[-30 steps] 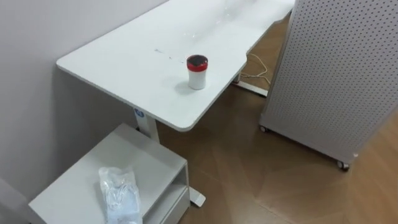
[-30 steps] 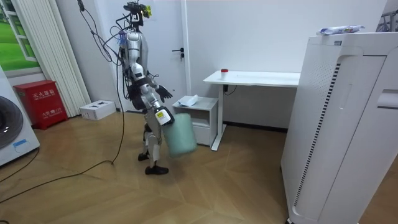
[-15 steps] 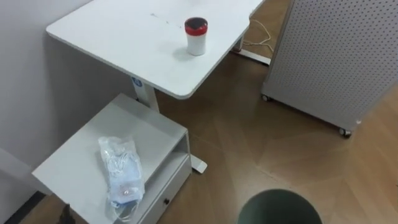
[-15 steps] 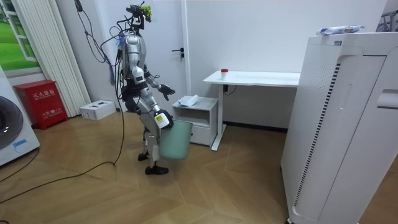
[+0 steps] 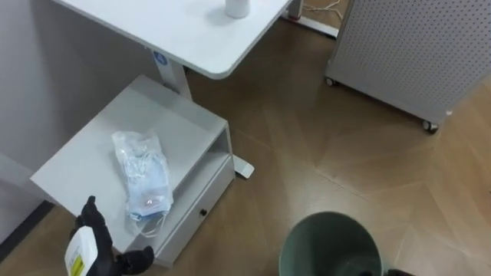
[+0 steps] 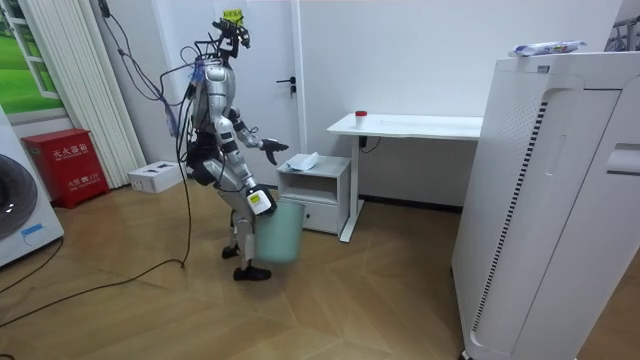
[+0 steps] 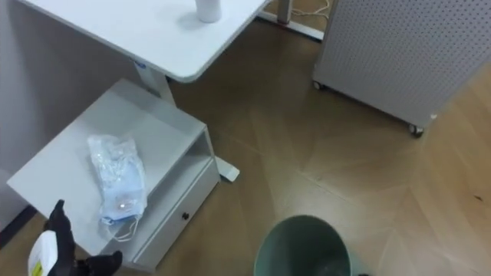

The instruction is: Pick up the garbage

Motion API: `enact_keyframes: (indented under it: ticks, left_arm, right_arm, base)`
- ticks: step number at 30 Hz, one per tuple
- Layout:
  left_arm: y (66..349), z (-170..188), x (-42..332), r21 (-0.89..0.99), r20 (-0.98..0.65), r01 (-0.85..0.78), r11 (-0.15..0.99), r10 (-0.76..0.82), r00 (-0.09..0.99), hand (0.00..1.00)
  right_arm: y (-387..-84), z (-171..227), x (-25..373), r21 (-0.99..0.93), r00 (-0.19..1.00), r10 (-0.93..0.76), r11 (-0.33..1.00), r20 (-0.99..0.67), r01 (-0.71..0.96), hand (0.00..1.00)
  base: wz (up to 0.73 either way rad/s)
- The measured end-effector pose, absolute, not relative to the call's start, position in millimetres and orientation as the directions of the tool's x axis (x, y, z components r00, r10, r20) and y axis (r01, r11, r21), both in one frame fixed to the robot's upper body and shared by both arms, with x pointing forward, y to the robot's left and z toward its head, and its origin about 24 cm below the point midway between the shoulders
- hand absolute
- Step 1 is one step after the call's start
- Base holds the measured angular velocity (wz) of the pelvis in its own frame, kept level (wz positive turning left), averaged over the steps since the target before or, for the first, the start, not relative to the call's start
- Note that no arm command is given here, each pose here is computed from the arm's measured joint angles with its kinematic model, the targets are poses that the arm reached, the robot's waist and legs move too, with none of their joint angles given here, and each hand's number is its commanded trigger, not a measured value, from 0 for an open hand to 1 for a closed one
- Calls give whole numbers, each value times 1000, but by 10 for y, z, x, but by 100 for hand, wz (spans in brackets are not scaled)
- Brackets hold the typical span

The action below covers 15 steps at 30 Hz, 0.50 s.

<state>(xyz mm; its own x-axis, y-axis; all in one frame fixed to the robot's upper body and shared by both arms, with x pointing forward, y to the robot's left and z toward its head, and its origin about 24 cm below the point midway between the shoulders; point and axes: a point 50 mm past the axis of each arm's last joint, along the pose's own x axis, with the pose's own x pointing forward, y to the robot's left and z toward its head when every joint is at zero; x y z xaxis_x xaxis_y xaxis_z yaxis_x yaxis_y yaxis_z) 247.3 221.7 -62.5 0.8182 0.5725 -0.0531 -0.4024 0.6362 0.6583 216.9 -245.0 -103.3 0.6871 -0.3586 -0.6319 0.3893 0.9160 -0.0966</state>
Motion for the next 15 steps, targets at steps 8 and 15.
enact_keyframes:
  ticks: [8, 15]
  left_arm:
    - [2191, -475, 2641, 701, 61, -417, 579, 535, 843, 0]
    - [2144, -386, 2738, 775, 152, -382, 504, 437, 886, 0]
  right_arm:
    - [-2397, -1010, 2236, -55, 704, -325, 924, -632, 378, 100]
    - [-2390, -948, 2336, -30, 720, -319, 923, -617, 383, 100]
  base:
    - [4]
    - [0]
